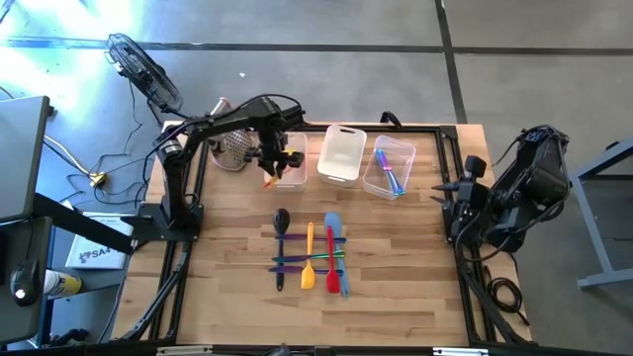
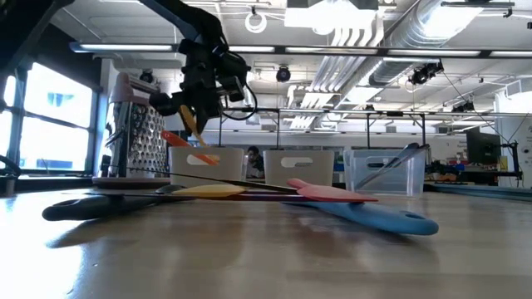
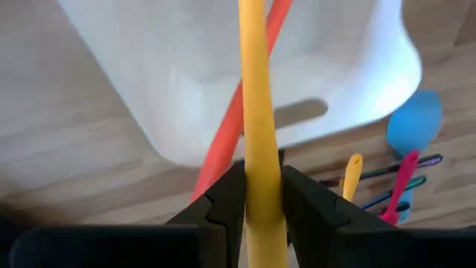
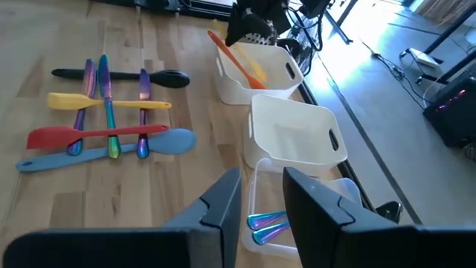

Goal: Pick & Place Kitchen Items
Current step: Put the yellow spatula into the left white bin, then put the red spatula into the left white bin

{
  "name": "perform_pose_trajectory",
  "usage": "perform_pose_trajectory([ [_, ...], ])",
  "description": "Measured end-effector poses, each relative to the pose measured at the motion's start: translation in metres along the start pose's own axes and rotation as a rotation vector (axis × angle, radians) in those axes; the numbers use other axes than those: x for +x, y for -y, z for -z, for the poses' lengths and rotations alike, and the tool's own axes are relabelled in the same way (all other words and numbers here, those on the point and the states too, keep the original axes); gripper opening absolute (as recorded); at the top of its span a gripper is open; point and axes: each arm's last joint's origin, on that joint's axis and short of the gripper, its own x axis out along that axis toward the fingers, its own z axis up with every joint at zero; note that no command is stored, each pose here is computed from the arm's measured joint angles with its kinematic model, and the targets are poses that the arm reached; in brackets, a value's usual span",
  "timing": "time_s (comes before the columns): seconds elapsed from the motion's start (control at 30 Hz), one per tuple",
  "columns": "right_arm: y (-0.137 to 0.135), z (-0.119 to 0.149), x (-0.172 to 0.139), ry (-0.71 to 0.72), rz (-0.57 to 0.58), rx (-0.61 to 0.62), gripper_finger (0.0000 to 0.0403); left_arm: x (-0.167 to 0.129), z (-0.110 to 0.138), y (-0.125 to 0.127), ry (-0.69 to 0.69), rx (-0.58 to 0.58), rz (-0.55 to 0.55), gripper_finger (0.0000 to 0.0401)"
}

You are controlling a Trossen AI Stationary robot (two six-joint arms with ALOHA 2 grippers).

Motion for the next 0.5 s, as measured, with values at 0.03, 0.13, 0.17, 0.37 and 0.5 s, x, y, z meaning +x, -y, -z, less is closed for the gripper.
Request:
perform_pose_trajectory([
  [0.03,0.001,0.0,0.0,0.0,0.001,0.0,0.0094,0.0,-0.001,0.001,0.019,0.006,0.0,0.0082],
  [0.13,0.003,0.001,0.0,0.0,0.002,0.008,0.0094,0.0,-0.003,0.001,0.071,0.011,-0.035,0.0083],
  [0.17,0.003,0.002,0.001,-0.002,0.005,0.004,0.0094,0.0,-0.004,0.001,0.083,0.013,-0.04,0.0084],
  [0.37,0.004,0.018,0.008,-0.01,0.013,0.064,0.0094,0.0,-0.004,0.001,0.076,0.081,-0.029,0.0085],
  [0.5,0.004,0.028,0.013,0.0,0.0,0.11,0.0094,-0.004,-0.002,0.001,-0.006,0.125,0.076,0.0085],
])
